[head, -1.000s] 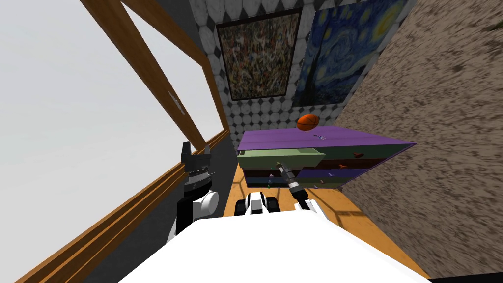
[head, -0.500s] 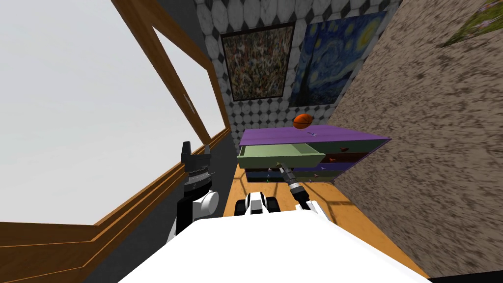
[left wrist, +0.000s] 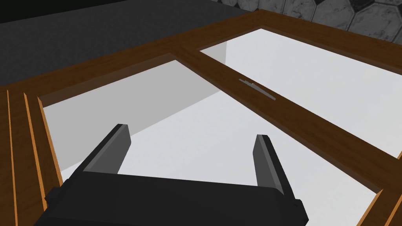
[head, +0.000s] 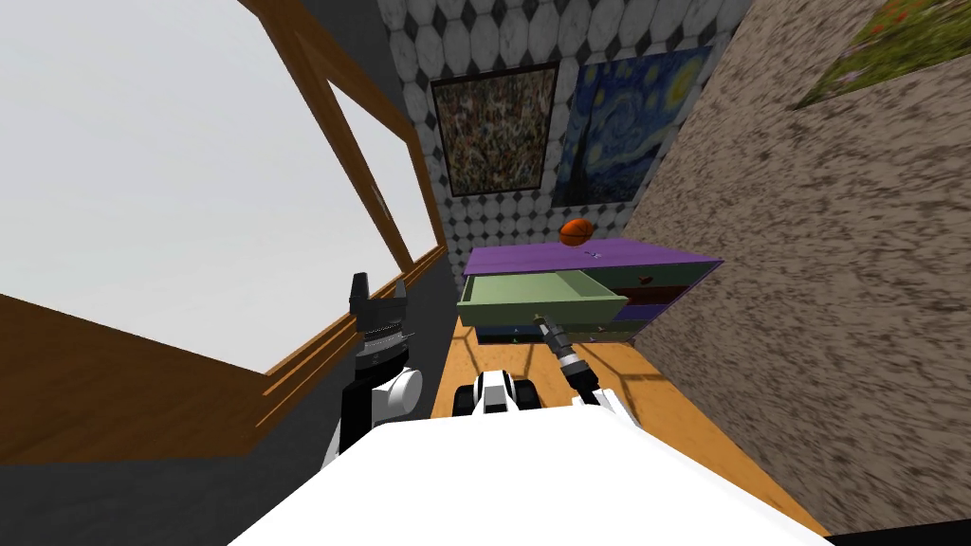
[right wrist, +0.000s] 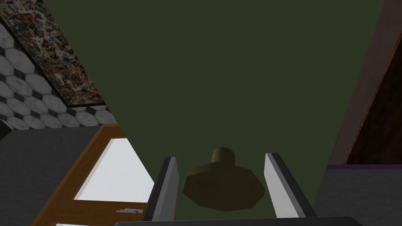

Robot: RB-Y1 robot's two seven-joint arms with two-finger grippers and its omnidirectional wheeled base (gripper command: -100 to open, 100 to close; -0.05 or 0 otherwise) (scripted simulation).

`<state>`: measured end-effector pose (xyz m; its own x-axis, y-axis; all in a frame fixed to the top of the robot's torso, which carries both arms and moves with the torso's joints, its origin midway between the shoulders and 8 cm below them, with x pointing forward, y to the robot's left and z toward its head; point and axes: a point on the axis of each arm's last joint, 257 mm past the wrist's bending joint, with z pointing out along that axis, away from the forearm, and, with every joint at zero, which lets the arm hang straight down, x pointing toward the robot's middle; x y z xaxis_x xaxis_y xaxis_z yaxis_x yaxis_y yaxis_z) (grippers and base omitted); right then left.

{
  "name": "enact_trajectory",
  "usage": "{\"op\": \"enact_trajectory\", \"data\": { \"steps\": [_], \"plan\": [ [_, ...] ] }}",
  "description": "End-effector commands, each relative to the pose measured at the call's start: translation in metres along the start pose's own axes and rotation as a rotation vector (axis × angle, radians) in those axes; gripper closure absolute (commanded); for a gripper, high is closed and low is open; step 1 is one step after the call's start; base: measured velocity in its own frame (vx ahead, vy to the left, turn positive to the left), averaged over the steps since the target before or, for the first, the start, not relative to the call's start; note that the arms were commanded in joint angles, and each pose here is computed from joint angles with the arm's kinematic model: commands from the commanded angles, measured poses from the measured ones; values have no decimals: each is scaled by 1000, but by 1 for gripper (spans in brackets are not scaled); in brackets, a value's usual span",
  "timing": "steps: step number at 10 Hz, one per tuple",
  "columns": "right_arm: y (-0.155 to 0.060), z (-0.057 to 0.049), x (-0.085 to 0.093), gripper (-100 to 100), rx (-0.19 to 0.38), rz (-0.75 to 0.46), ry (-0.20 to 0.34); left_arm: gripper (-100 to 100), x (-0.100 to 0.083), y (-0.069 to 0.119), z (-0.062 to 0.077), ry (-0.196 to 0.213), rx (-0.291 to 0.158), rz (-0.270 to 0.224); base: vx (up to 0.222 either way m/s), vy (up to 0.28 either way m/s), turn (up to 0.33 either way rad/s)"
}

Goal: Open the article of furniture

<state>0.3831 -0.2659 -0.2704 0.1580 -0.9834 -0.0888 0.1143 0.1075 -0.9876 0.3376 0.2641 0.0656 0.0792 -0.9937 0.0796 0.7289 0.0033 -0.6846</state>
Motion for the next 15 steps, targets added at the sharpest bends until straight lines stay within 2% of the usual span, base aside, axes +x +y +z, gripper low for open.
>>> {"op": "enact_trajectory", "data": {
  "steps": [1,3,4,6,7,13,14,15],
  "plan": [
    [2,-4,-1,100,-7,2,-3,0,0,0,0,0,0,0,-116,16,-27],
    [4,-7,-2,100,-12,3,-6,0,0,0,0,0,0,0,-172,13,-28],
    [-6,6,-2,-100,6,-1,-3,0,0,0,0,0,0,0,-127,0,53],
    [-15,23,-4,-100,12,-6,3,0,0,0,0,0,0,0,-69,-44,109],
    [-13,23,-2,-100,4,-6,13,0,0,0,0,0,0,0,-38,-44,35],
    [-45,69,-1,-100,18,-17,64,0,0,0,0,0,0,0,-85,-36,91],
    [-43,69,1,-100,12,-17,74,0,0,0,0,0,0,0,-53,-21,55],
    [-49,76,2,-100,15,-18,86,0,0,0,0,0,0,0,-52,-12,40]
  ]
}}
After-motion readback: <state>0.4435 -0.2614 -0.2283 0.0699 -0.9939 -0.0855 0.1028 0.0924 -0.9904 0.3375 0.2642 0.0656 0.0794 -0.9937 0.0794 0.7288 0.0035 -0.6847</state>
